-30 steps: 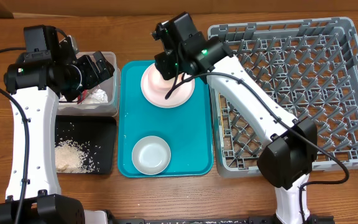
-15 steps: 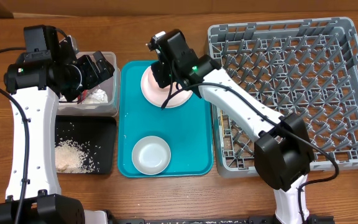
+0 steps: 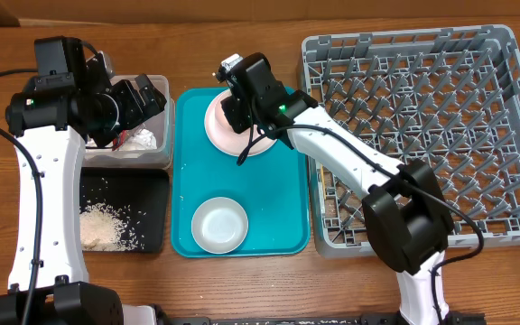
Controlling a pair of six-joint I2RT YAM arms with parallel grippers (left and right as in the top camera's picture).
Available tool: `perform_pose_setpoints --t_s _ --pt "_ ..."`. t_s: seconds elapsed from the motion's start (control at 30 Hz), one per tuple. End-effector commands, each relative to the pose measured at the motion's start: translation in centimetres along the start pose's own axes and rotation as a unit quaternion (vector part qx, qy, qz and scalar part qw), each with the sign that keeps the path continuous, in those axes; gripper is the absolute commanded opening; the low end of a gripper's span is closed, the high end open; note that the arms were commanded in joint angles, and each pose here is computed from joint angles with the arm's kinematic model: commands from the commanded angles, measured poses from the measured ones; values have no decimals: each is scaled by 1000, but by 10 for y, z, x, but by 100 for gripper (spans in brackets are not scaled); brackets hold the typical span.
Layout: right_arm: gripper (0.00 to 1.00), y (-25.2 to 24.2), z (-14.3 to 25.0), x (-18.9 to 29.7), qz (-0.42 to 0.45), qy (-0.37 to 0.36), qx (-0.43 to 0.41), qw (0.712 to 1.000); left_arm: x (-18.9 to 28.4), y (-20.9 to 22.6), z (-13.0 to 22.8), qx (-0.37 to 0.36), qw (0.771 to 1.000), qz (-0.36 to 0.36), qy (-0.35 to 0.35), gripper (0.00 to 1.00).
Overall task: Sort waste into correct bins and load items into the dishwasher
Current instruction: 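Close the right gripper on the rim of the white paper cup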
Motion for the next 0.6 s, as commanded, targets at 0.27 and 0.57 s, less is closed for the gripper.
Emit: perform_pose_setpoints --t_s 0.27,0.57 --pt "29 -9 14 -15 7 24 -1 1000 2 -1 -2 -6 1000 6 -3 100" --pt "28 -9 16 -15 8 31 -2 999 2 -1 -2 -6 1000 6 -3 100"
Point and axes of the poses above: each gripper's point midway between its finger pads, its own x axis back along the fingers, its own y axis along the line the jaws close on, z = x × y, the point moved 8 cm from there along x, back along the fingers, and after that the axes turned 4 degrees about x, right-handed, at the moved point
